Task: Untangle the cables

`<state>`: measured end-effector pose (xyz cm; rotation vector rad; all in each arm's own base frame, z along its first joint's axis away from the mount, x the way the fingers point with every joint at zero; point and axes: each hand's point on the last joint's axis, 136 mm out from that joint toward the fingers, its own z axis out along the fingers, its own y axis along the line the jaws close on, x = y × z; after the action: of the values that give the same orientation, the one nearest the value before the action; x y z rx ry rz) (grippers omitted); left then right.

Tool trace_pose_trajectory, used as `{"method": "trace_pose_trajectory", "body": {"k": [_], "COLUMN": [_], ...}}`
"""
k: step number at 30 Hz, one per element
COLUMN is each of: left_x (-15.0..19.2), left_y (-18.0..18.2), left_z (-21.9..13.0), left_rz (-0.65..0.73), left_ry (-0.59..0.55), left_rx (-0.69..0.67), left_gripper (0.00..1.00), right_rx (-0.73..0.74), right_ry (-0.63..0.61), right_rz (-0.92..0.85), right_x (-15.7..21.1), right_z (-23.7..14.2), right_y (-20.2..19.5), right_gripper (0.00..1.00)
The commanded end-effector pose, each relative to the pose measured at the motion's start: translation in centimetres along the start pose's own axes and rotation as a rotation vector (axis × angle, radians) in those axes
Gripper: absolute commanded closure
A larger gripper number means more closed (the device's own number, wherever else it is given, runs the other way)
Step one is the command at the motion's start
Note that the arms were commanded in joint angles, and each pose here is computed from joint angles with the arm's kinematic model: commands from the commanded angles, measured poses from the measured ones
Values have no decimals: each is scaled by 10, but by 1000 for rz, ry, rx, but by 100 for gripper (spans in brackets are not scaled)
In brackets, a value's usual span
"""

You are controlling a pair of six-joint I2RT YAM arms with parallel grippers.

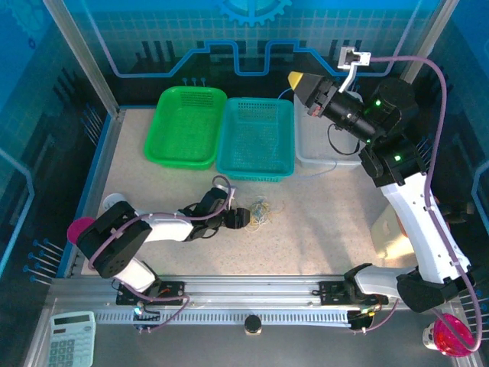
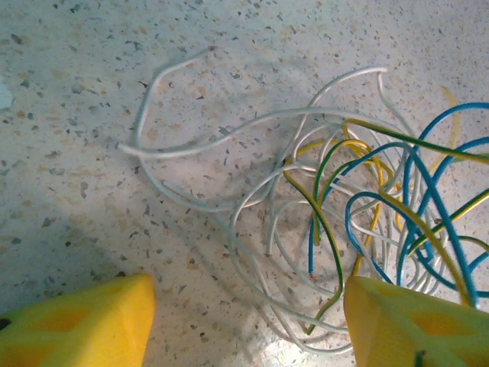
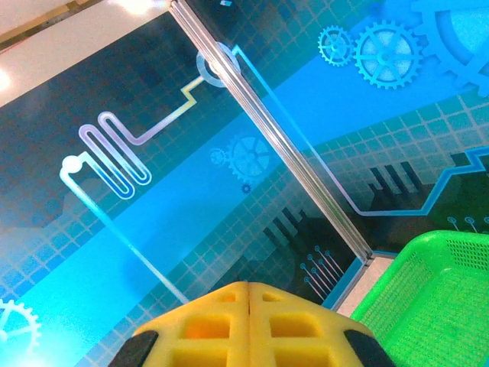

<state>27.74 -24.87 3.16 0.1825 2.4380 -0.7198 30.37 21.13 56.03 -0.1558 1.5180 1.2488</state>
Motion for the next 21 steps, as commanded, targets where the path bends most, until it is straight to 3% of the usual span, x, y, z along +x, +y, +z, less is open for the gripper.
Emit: {"method": "trace_pose_trajectory", "body": {"k": [1,5,10,11,21], "left_x": [-4,-11,-22,-25,-50], "left_y": [-5,-10,-20,-22,-30], "left_z": [-9,-16,-29,-33,-73], "left_rz": [2,0,-10,-9,-12], "left_ry": [-26,-46,-74,-81,-176], "left_rx": [15,27,51,54,45], "left_gripper": [30,23,8,1,1], "right_rx": [-21,10,91,106,201], "right_ry": [-31,-61,-107,-116,-152], "right_rz": [-15,-45,-86,-89,-86], "right_x": [-15,-28,-49,-53,-74], "right_z": [-4,-3,-2,-2,4], "right_y": [7,1,-20,-25,-76], "right_gripper": [100,100,100,100,100]}}
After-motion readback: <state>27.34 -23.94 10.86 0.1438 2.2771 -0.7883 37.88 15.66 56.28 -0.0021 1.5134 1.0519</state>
